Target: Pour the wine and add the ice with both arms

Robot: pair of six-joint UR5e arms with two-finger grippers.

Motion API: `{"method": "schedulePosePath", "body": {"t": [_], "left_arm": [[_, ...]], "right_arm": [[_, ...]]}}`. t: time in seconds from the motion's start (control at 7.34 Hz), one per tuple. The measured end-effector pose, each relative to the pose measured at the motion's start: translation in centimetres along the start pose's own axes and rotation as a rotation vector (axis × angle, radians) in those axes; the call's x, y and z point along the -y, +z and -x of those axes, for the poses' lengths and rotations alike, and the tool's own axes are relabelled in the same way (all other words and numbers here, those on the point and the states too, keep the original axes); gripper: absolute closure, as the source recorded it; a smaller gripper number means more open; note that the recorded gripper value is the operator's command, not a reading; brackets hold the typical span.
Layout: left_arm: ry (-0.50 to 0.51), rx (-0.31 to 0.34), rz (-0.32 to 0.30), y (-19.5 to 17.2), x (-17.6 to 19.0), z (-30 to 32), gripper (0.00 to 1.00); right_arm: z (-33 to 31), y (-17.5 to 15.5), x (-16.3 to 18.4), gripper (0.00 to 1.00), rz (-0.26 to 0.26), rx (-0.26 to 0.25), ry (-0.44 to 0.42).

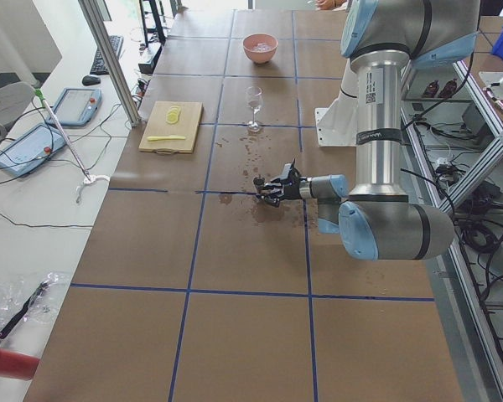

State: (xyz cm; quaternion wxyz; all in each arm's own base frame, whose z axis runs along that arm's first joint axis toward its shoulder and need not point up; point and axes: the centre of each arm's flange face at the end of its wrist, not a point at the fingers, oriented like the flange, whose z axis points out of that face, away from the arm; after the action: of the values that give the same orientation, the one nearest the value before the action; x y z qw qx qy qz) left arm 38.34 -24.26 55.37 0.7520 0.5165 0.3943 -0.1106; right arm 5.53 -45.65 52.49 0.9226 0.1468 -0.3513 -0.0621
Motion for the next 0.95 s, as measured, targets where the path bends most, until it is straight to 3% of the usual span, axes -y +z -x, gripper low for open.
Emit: {"method": "schedulePosePath", "body": {"t": [0.95], "left_arm": [[0.005,-0.004,-0.001,-0.02,0.13,-0.24,0.52]], "right_arm": [[0.01,-0.01,0.01,0.0,-0.001,0.001,-0.001]]}}
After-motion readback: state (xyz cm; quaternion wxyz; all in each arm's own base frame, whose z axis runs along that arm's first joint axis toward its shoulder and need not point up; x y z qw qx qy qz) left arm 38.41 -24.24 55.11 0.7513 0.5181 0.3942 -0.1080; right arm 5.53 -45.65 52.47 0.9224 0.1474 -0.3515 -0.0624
